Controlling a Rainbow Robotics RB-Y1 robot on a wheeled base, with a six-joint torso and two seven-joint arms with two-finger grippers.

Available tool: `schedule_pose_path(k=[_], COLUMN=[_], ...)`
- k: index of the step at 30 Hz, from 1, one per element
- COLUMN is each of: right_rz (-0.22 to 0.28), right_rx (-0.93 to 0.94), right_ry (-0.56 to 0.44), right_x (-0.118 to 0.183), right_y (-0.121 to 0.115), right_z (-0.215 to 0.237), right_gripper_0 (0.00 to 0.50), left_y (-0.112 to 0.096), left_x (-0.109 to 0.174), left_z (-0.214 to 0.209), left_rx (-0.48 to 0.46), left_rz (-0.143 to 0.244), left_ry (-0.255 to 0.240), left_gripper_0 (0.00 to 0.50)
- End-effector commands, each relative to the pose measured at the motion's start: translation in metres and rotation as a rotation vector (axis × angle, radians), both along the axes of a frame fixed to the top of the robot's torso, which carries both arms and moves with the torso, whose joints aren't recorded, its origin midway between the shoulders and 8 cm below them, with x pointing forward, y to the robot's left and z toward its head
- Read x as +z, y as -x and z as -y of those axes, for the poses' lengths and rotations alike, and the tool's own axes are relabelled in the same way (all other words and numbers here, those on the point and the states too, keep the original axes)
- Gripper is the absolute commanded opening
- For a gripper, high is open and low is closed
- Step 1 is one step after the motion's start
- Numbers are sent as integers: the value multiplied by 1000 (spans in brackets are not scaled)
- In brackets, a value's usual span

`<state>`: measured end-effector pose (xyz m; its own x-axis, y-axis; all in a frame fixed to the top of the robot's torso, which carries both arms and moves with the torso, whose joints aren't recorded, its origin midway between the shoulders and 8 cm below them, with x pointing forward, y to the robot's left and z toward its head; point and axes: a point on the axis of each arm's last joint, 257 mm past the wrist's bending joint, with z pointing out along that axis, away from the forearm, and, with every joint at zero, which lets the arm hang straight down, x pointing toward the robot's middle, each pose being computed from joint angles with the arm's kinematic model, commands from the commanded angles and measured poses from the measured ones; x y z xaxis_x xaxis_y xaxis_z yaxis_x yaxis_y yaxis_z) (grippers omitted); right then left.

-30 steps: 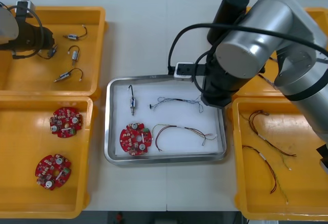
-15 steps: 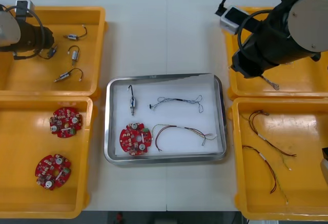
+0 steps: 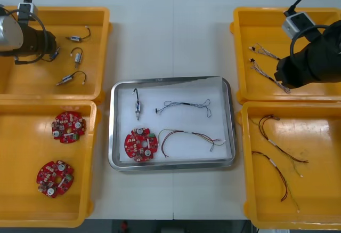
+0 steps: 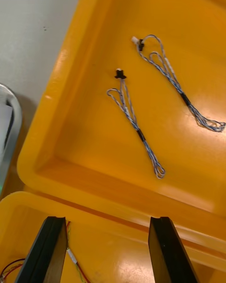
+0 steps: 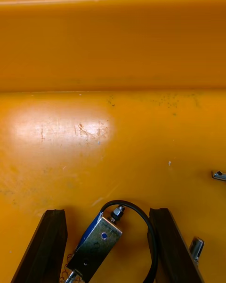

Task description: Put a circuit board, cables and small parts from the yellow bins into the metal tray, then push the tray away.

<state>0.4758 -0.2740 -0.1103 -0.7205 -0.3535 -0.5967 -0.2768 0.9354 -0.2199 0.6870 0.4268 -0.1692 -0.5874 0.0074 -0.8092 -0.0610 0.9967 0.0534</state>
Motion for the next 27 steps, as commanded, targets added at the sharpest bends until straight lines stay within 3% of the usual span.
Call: schedule_pose_path(k=[1,4,5,6,7,8,20,27], right_rz=[45,41,42,42,42,42,20,-10], right_rx=[-124,-165,-172,-186,-192,-202,-261,-278], right_ry=[-5,-16,-17,-23,-23,-26,-25,-69], right_x=[10,5,4,3,2,1,-19,-35], right_y=[15,26,28,31,33,37,70,78], right_z=[50,68,71,77,80,83,106,103], right_gripper_0=[500,500,500,500,500,500,500,500], left_y=[6,7,7,7,7,7,6,16], left_x=[-11,-15,-15,-16,-15,-15,-6,23], left_z=[-11,-12,-11,-11,-11,-12,-14,-16], left_rx=[-57,-55,-55,-57,-57,-55,-59,-61], left_rz=[-24,-25,-23,-24,-24,-25,-12,-66], left_ry=[-115,-114,-112,-114,-113,-112,-116,-67], left_gripper_0=[500,500,465,279,176,1,0,0])
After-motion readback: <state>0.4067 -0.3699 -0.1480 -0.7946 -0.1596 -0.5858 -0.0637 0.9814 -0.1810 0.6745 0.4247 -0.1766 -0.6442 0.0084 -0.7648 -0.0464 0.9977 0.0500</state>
